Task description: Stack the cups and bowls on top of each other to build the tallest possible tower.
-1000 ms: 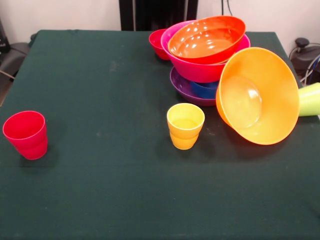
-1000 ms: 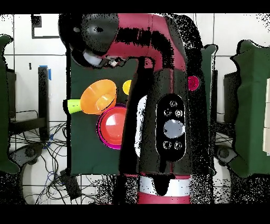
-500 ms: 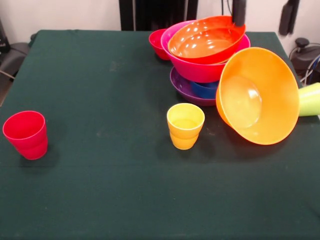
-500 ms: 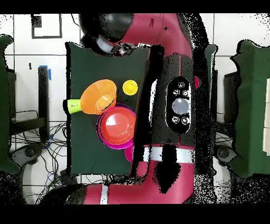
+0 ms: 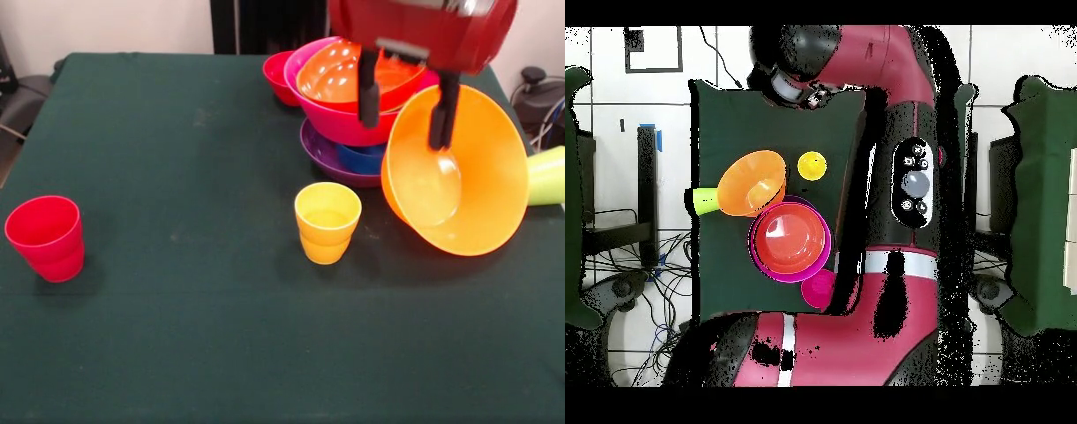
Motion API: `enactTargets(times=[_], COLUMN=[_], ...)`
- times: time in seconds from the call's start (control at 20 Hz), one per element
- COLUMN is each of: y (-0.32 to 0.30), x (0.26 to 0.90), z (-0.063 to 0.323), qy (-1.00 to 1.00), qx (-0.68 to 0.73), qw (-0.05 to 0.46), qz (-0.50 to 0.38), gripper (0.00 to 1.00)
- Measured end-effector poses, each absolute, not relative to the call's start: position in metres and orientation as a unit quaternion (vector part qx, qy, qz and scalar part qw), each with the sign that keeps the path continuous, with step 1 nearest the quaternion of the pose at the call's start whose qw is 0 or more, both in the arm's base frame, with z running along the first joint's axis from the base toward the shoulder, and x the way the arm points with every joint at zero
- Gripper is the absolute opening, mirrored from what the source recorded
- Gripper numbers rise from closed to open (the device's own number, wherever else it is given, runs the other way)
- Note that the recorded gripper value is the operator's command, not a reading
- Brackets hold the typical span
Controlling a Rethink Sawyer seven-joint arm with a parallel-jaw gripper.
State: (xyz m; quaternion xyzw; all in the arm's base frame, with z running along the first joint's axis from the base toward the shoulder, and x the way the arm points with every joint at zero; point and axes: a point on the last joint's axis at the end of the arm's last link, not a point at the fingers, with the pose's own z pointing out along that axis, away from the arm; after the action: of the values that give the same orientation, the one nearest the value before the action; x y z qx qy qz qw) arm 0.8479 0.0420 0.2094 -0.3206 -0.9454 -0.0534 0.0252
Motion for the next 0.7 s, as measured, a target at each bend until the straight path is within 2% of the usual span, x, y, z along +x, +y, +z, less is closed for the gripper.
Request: enactTargets(times=[0.25, 0.7], y=[0.033, 0.013], x=[0.854, 0.870], z=[0.185, 0.166], qy=[-0.951, -0.964], qx=[-0.305, -0.259], qw=[0.026, 0.007], qz=[-0.052, -0.055], gripper=[1.00, 1.00])
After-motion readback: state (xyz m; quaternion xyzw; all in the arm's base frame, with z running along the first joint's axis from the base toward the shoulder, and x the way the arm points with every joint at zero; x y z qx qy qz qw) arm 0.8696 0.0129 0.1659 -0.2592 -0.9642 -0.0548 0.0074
